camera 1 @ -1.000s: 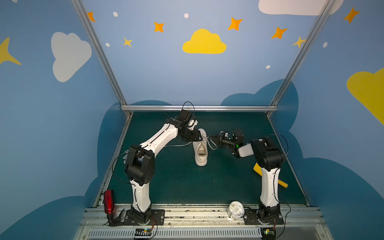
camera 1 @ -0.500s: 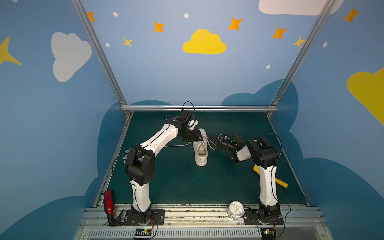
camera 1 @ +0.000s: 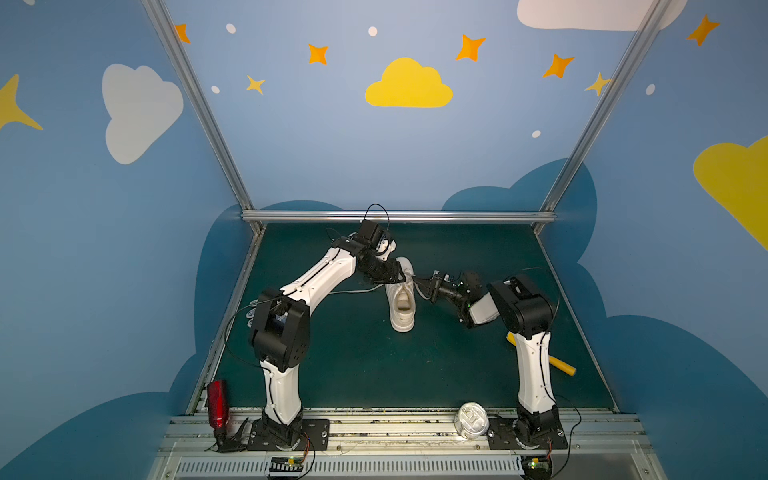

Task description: Tie the shoes

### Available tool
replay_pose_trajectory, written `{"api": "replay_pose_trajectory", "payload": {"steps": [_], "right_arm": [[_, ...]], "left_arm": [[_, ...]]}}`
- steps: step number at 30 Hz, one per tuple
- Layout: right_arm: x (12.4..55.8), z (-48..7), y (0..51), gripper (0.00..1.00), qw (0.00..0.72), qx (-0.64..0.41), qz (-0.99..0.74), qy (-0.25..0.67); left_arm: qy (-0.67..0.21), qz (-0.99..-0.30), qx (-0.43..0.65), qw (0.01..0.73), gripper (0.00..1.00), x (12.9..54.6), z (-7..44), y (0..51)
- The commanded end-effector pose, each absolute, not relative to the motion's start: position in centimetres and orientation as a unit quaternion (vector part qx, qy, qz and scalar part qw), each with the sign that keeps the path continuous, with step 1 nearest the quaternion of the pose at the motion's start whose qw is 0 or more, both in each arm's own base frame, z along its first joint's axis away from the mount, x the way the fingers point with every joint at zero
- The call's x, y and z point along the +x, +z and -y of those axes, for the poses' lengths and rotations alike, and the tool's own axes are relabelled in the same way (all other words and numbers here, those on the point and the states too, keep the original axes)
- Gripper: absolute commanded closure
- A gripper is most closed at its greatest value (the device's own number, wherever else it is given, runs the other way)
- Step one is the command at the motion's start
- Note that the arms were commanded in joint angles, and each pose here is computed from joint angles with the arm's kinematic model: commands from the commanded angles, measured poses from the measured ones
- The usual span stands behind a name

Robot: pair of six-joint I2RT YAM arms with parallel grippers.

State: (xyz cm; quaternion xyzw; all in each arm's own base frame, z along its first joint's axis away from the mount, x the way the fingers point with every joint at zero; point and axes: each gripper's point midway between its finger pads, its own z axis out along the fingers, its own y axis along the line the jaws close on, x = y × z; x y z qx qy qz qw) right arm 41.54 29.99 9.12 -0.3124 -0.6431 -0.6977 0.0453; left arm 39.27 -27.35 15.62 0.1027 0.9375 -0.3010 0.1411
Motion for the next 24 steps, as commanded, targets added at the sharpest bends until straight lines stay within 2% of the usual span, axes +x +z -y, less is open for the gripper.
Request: {"api": "replay_pose_trajectory", "payload": {"steps": [1, 24], "right_arm": [[41.2, -30.5, 9.7, 1.0, 0.047, -0.295, 0.642, -0.706], [40.9, -32.0, 13.3, 1.0, 0.046, -0.251, 0.637, -0.727]], "left_arm": [[-0.306, -0.937, 0.101, 0.134, 0.44, 39.1, 27.3, 15.4], [-0.324, -0.932, 0.098, 0.13, 0.52, 39.9, 28.3, 14.9]]}}
